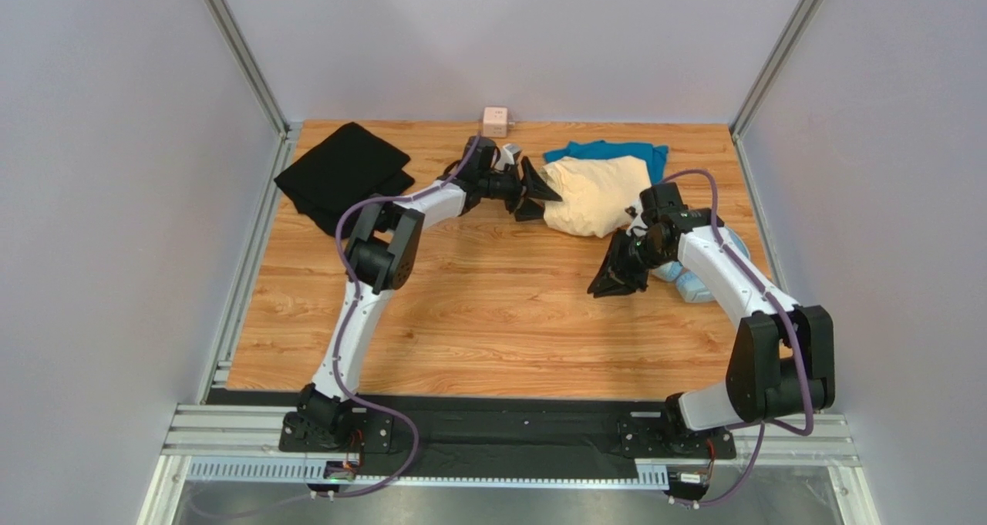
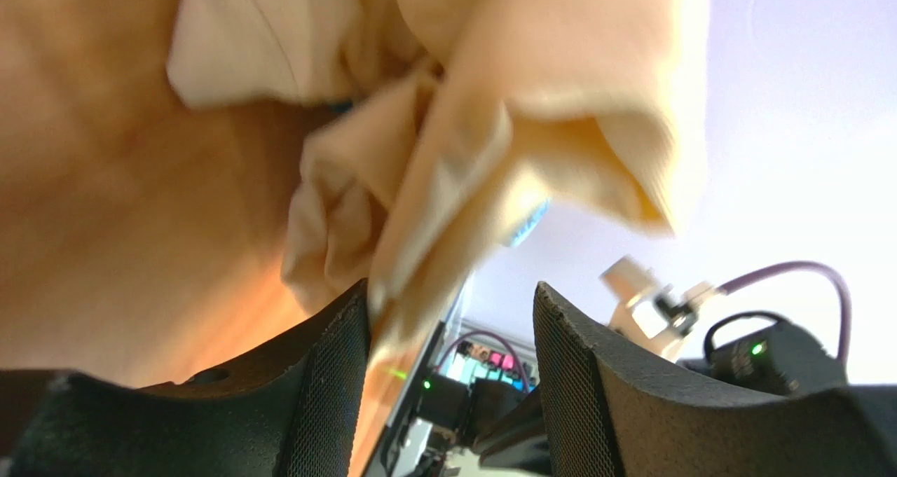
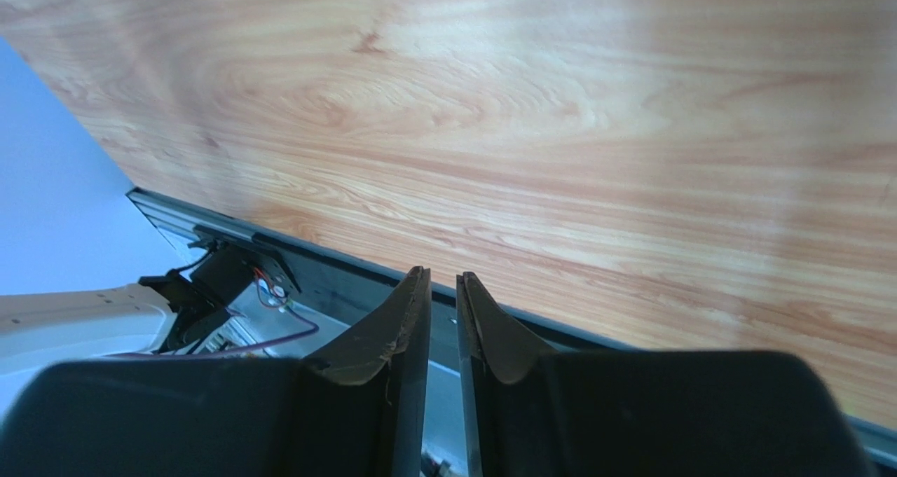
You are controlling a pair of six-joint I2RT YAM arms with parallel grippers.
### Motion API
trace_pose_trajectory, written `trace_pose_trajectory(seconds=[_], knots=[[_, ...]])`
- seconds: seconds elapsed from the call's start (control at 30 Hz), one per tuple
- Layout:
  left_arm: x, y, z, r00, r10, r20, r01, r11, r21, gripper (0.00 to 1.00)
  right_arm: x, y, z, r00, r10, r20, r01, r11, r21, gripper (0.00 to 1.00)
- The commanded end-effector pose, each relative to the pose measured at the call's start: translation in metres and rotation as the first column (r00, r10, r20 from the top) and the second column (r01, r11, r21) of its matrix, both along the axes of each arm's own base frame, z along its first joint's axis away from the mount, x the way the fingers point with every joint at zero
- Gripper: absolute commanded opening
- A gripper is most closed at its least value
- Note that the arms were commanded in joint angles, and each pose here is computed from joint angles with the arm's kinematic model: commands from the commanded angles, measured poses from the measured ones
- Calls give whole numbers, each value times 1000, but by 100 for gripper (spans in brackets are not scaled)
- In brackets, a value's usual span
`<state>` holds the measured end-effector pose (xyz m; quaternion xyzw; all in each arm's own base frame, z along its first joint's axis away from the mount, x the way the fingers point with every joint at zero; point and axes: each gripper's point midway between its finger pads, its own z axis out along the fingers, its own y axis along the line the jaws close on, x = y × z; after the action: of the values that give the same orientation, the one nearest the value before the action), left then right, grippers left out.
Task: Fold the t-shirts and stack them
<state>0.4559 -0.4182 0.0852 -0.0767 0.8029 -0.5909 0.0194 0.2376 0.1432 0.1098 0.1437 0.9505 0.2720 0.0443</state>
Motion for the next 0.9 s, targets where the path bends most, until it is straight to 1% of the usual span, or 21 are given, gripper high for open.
trace_pose_trajectory(seconds=[0.0,0.07,0.1,0.13,0.17,0.2,0.27,0.3,0.33,0.37,0.4,0.47,0.5,0.53,0.57,0.6,0.63,0.67,0.7,0.73,0.87], knots=[[-10,29,59,995,-18,101,20,1000,-11,63,41,5,37,989,1,146,-5,1000,31,21],[-12,42,75,993,-9,119,11,1000,-18,63,65,-1,54,975,-14,220,14,1000,3,22],[-18,50,66,995,-4,95,4,1000,0,63,75,-5,51,974,-13,228,19,1000,-22,22],[-21,57,67,995,4,96,-5,1000,10,63,94,-14,63,960,-34,278,47,998,-40,22],[-23,68,79,991,11,133,-13,1000,15,63,102,-19,63,958,-44,284,61,997,-50,22],[-31,78,68,995,15,97,-20,999,46,63,111,-26,62,956,-58,286,78,995,-58,22],[-40,96,74,993,16,116,-25,997,78,63,137,-43,62,950,-109,293,131,990,-60,22],[-49,103,65,996,13,93,-22,995,99,63,148,-49,63,942,-125,311,151,987,-62,22],[-52,111,63,994,11,105,-23,994,111,62,159,-59,54,942,-149,302,179,981,-76,22],[-60,116,71,994,12,112,-25,993,115,61,173,-64,62,929,-159,334,195,978,-76,23],[-70,122,61,996,10,84,-21,991,130,61,185,-76,63,920,-184,347,224,972,-78,24],[-80,130,66,995,13,98,-27,991,134,59,212,-96,58,910,-211,357,256,963,-86,25],[-90,134,57,998,10,68,-19,990,142,59,221,-103,55,907,-232,352,274,959,-74,27],[-95,137,55,998,9,60,-18,989,147,58,231,-110,59,898,-265,351,293,956,-28,28],[-101,139,59,998,4,65,-13,989,148,58,241,-114,47,901,-288,324,308,951,-10,29],[-108,142,53,999,1,47,-9,987,159,57,258,-118,64,880,-301,368,315,949,24,32],[-112,144,53,998,-10,58,0,986,168,56,265,-118,70,875,-307,374,305,950,67,32],[-120,146,52,999,-17,42,9,983,181,56,274,-119,64,877,-319,360,311,947,84,34],[-122,148,50,999,-16,40,8,981,194,55,288,-120,82,856,-314,411,302,948,97,38],[-126,150,48,999,-23,36,16,979,203,55,294,-119,82,856,-311,414,292,950,108,39],[-132,153,49,999,-22,34,15,977,213,53,319,-124,69,853,-326,408,294,945,142,41]])
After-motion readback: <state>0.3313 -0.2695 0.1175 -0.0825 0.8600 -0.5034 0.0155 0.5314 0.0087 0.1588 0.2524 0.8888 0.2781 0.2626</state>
